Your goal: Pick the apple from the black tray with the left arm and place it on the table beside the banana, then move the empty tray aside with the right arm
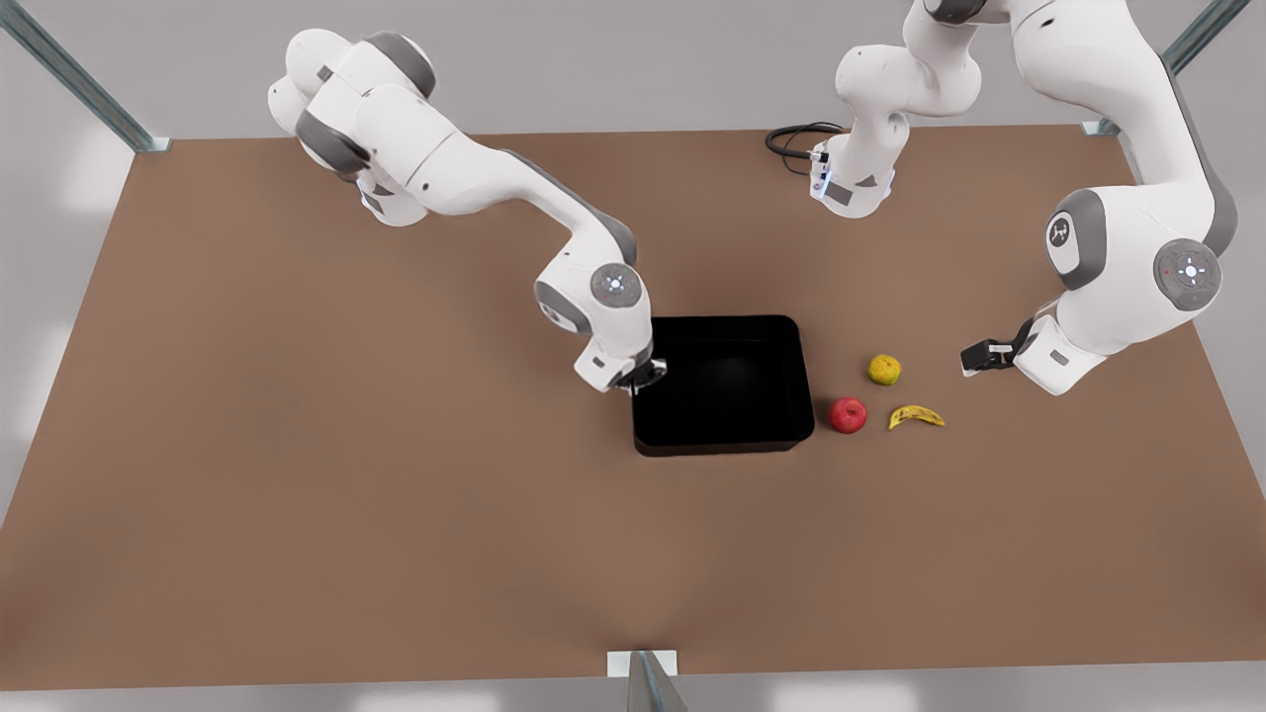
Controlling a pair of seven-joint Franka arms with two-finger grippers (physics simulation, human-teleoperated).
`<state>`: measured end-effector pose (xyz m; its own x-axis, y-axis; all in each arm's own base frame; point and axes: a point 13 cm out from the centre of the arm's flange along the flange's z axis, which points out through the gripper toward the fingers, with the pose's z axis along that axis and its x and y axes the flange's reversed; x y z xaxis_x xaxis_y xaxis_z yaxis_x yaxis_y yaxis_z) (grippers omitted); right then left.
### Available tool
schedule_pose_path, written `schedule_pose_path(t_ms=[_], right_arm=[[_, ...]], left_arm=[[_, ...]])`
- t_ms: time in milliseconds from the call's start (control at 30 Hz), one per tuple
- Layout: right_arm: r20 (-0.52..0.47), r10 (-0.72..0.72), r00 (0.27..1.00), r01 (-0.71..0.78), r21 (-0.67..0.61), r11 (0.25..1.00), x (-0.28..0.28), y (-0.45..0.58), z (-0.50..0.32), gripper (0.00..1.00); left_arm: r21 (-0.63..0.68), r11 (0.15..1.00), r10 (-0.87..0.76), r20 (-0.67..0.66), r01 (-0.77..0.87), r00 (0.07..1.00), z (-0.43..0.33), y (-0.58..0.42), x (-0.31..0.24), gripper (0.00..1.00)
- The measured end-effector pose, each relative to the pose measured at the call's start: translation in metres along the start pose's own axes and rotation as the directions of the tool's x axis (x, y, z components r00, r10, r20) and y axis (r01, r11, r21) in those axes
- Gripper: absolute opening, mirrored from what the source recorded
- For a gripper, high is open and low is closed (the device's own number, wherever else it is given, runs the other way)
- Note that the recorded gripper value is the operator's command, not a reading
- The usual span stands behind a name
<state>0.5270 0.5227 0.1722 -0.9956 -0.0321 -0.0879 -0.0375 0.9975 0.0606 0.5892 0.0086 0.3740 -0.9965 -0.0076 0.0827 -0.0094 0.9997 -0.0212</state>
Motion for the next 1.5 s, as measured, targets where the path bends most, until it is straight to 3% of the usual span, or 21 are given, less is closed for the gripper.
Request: schedule_pose_path(t_ms=[333, 633, 900, 1200, 1500], right_arm=[[-0.076, 0.054, 0.996, -0.05, 0.055, 0.997, -0.037, -0.089, -0.086, 0.18], [-0.132, 0.078, 0.988, -0.064, 0.104, 0.992, -0.088, -0.247, -0.158, 0.17], [-0.188, 0.015, 0.982, 0.005, 0.105, 0.994, -0.116, -0.404, -0.18, 0.16], [-0.208, -0.17, 0.963, 0.184, 0.045, 0.982, -0.119, -0.521, -0.196, 0.15], [-0.31, -0.297, 0.903, 0.303, -0.029, 0.953, -0.105, -0.593, -0.127, 0.15]], left_arm=[[0.043, 0.999, 0.005, 0.1, -0.009, 0.995, -0.028, -0.024, -0.028, 1.0], [0.011, 1.0, 0.007, 0.118, -0.009, 0.993, -0.036, -0.019, -0.034, 1.0], [0.004, 1.0, 0.009, 0.121, -0.01, 0.993, -0.036, -0.019, -0.036, 1.0], [-0.021, 1.0, 0.012, 0.12, -0.01, 0.993, -0.035, -0.014, -0.036, 1.0], [-0.025, 1.0, 0.013, 0.12, -0.01, 0.993, -0.035, -0.013, -0.037, 1.0]])
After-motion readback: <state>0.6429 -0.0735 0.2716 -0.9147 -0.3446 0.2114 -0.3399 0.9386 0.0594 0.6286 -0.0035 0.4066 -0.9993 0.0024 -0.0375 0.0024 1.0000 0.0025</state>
